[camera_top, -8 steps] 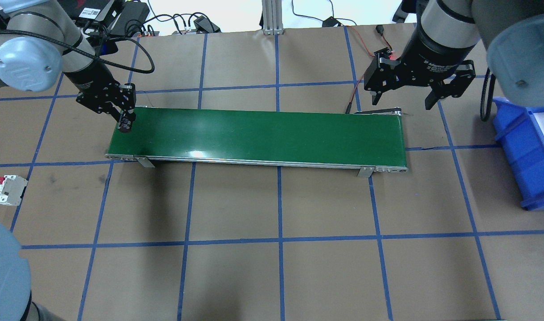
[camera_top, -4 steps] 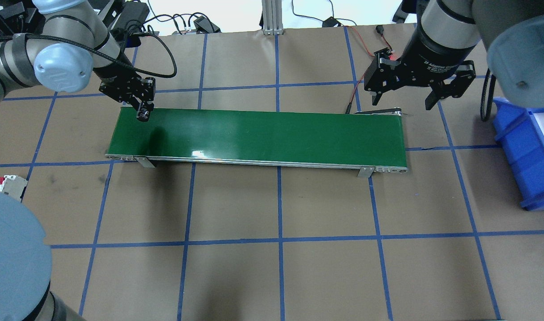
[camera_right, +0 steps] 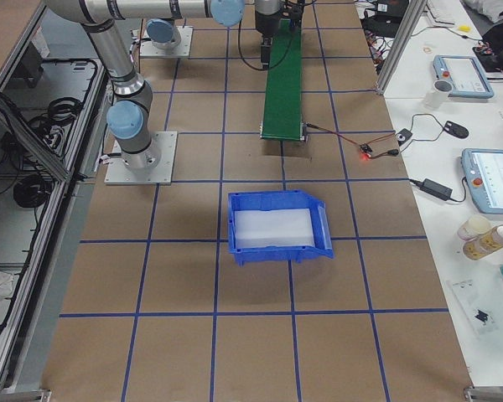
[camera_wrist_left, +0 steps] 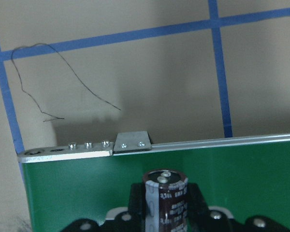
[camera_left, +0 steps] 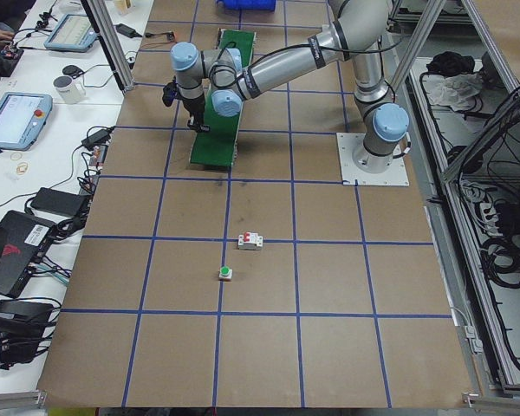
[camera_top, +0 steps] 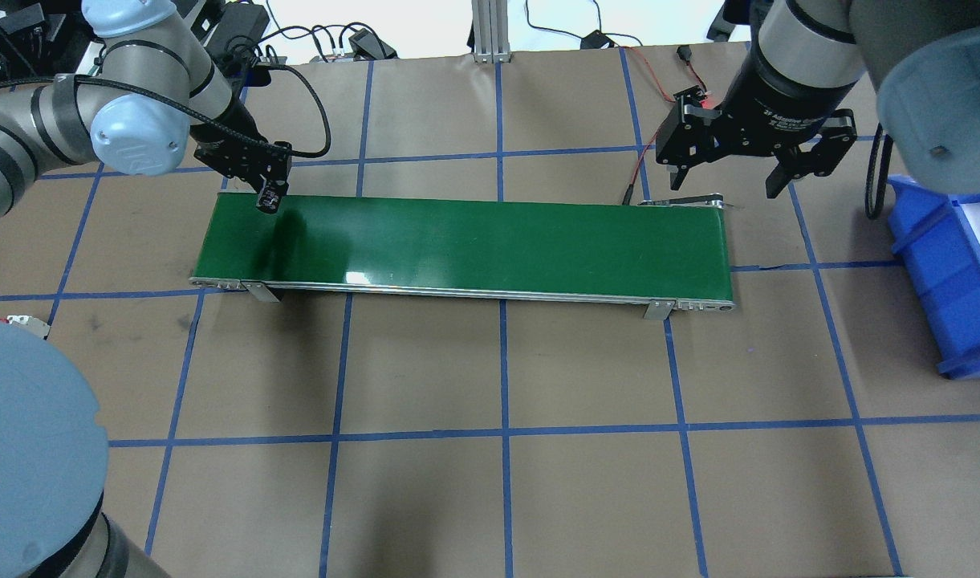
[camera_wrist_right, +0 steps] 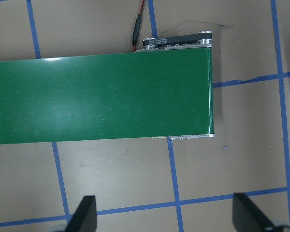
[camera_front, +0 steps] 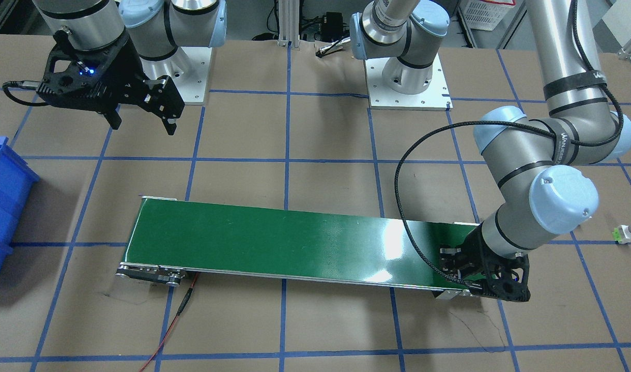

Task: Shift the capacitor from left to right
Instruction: 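Lower the capacitor onto the belt and open the left gripper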

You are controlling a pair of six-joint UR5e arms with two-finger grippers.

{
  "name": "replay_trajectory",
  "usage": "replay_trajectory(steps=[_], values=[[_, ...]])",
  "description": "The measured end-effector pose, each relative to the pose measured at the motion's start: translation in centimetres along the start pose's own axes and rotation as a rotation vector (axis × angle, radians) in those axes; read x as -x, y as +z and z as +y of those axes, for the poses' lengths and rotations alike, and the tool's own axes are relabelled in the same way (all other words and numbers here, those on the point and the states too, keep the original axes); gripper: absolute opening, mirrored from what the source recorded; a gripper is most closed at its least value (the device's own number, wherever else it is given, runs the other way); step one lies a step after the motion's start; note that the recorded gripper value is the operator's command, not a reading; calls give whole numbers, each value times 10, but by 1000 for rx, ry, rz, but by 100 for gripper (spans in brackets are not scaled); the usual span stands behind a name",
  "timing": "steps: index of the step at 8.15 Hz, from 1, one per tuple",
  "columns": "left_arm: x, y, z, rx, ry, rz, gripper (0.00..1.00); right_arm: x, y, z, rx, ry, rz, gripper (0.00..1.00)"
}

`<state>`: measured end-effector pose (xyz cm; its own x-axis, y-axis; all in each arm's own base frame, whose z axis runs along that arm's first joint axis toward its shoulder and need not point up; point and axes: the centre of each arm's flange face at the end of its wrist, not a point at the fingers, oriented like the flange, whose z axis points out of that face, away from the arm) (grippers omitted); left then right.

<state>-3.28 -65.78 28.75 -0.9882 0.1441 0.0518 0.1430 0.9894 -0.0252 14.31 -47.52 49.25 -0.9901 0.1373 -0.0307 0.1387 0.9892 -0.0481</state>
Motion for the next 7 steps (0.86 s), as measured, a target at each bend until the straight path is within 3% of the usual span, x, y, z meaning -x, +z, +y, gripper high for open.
replay_trajectory(steps=[4, 5, 7], values=[[-6, 16, 15, 32, 25, 10, 0, 0, 0, 0, 1, 0, 0, 100], [-7, 21, 19, 43, 25, 14, 21, 0, 1, 0, 1, 0, 0, 100], [-8, 23, 23, 49, 14, 15, 51, 0, 0, 0, 1, -1, 1, 100]])
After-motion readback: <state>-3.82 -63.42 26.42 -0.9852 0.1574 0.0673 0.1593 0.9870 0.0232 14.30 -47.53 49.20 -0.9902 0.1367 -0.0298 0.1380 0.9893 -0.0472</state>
